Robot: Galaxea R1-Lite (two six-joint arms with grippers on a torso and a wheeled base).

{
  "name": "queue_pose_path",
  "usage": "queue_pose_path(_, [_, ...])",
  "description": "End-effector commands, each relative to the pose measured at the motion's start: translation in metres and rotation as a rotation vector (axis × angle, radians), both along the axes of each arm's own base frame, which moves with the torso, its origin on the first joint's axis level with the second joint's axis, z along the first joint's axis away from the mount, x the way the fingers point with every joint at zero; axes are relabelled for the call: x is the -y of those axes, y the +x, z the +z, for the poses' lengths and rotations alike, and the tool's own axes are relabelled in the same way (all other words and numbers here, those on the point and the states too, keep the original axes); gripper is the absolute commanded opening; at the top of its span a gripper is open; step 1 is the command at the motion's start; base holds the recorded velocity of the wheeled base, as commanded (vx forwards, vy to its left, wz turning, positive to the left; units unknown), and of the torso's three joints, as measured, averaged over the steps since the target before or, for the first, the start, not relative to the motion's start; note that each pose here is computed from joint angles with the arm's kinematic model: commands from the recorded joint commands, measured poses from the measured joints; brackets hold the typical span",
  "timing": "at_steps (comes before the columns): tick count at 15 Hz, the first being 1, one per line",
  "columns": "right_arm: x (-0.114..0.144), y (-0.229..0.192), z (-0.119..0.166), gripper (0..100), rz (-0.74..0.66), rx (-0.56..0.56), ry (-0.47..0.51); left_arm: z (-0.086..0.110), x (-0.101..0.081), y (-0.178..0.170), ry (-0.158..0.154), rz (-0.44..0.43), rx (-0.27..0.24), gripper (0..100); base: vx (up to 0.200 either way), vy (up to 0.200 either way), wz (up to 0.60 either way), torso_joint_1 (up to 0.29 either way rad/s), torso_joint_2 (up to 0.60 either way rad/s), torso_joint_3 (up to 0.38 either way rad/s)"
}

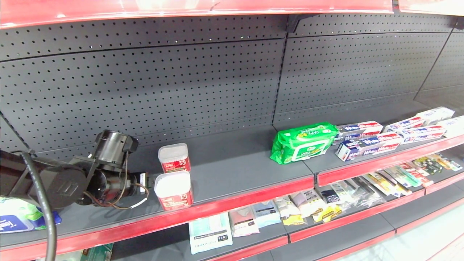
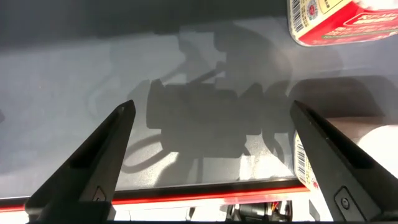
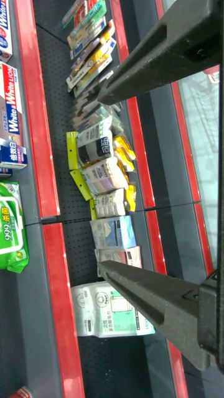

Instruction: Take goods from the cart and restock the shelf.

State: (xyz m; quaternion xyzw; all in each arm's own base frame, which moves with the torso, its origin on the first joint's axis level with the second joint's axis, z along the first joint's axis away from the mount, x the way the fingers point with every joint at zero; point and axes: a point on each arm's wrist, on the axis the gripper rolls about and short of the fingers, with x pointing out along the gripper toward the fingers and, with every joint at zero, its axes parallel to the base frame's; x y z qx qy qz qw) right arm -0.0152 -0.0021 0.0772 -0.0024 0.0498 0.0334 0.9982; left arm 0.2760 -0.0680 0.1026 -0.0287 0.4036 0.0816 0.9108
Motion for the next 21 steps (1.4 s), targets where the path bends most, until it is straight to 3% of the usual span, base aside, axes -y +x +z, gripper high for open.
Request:
queue_pose_path(1, [0.0, 0.0001, 0.0, 100, 0.0, -0.001, 0.0, 0.0002, -0.0001, 0.0009, 0.001, 0.002, 0.002, 100, 0.0, 0.0, 0.0, 0.0, 0.0, 0.0])
queue_pose_path(21, [0.0, 0.0001, 0.0, 100, 0.0, -0.001, 0.0, -0.0006, 0.0009, 0.0032, 0.001, 0.003, 0.003, 100, 0.0, 0.0, 0.0, 0.0, 0.0, 0.0])
